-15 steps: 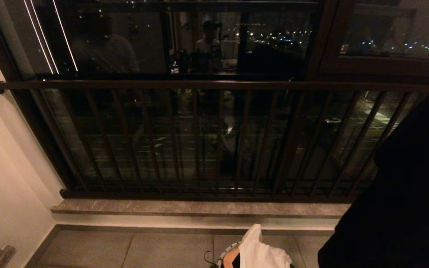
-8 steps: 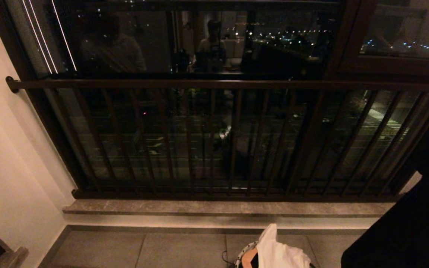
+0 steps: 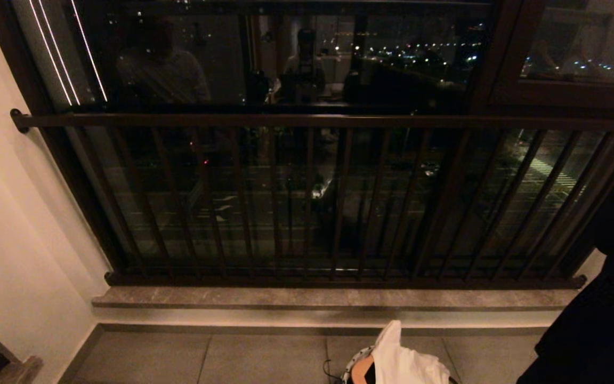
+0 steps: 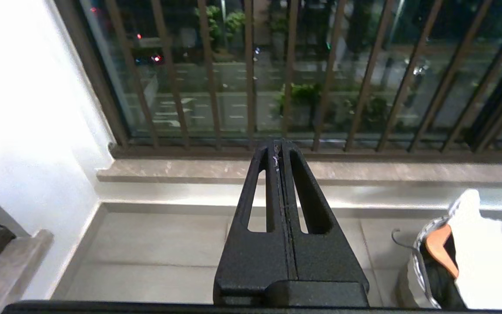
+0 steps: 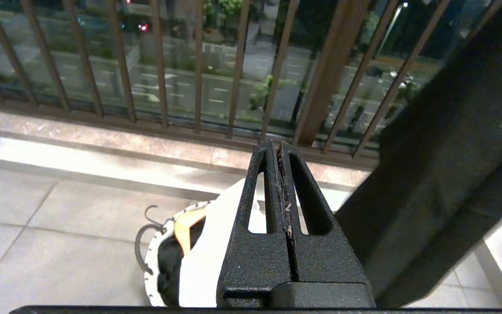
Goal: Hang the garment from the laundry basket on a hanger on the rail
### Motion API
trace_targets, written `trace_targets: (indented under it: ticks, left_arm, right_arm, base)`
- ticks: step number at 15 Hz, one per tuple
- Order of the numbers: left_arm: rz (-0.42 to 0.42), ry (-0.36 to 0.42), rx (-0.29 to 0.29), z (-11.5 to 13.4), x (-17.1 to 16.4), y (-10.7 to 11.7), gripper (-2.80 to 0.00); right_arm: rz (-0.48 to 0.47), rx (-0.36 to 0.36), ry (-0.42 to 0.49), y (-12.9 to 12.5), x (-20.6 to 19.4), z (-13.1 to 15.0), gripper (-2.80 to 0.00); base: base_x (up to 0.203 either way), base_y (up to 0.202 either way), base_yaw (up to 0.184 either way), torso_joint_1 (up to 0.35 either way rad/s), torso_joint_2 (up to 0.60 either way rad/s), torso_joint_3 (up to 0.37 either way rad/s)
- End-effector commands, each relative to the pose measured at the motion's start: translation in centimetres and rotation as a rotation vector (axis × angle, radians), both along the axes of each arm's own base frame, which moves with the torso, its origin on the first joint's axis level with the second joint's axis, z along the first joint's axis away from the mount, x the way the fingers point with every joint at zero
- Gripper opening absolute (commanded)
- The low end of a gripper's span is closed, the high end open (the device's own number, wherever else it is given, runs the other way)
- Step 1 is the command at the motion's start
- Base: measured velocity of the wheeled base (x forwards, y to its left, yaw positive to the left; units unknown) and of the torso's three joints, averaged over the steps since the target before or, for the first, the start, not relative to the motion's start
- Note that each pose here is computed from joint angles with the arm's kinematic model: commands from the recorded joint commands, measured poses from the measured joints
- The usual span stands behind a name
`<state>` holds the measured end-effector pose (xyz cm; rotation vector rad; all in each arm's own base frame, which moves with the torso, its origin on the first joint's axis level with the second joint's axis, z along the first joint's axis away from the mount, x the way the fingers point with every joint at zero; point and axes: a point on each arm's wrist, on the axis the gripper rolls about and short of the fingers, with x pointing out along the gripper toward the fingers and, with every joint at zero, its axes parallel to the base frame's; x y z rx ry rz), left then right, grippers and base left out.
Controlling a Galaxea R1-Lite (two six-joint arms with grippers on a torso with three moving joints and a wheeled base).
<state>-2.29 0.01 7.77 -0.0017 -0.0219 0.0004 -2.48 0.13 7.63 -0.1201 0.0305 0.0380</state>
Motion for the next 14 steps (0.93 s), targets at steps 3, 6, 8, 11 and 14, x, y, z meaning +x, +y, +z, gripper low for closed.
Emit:
trace_targets:
  ticks: [3, 6, 8, 11, 14]
  left_arm:
    - [0.001, 0.008, 0.0, -0.21, 0.06, 0.0, -2.8]
    - [0.001, 0.008, 0.0, -0.21, 0.06, 0.0, -2.8]
    - [0.001, 0.008, 0.0, -0.21, 0.06, 0.0, -2.8]
    - [0.001, 0.008, 0.0, -0.21, 0.06, 0.0, -2.8]
    - [0.001, 0.008, 0.0, -0.21, 0.06, 0.0, -2.8]
  right_arm:
    - [0.002, -0.002, 0.001, 0.0, 0.01, 0.0, -2.8]
    - [0.002, -0.003, 0.002, 0.0, 0.01, 0.0, -2.8]
    - [0.002, -0.002, 0.002, 0.0, 0.01, 0.0, -2.8]
    - [0.002, -0.002, 0.001, 0.0, 0.01, 0.0, -2.8]
    - [0.002, 0.0, 0.001, 0.0, 0.01, 0.0, -2.8]
  base:
    - [0.0, 0.0, 0.0, 0.0, 0.0, 0.0]
    - [0.0, 0.0, 0.0, -0.028, 0.06, 0.032]
    - [0.0, 0.0, 0.0, -0.136, 0.33, 0.178]
    - [0.0, 0.0, 0.0, -0.149, 0.35, 0.196]
    - [0.0, 0.0, 0.0, -0.163, 0.37, 0.213]
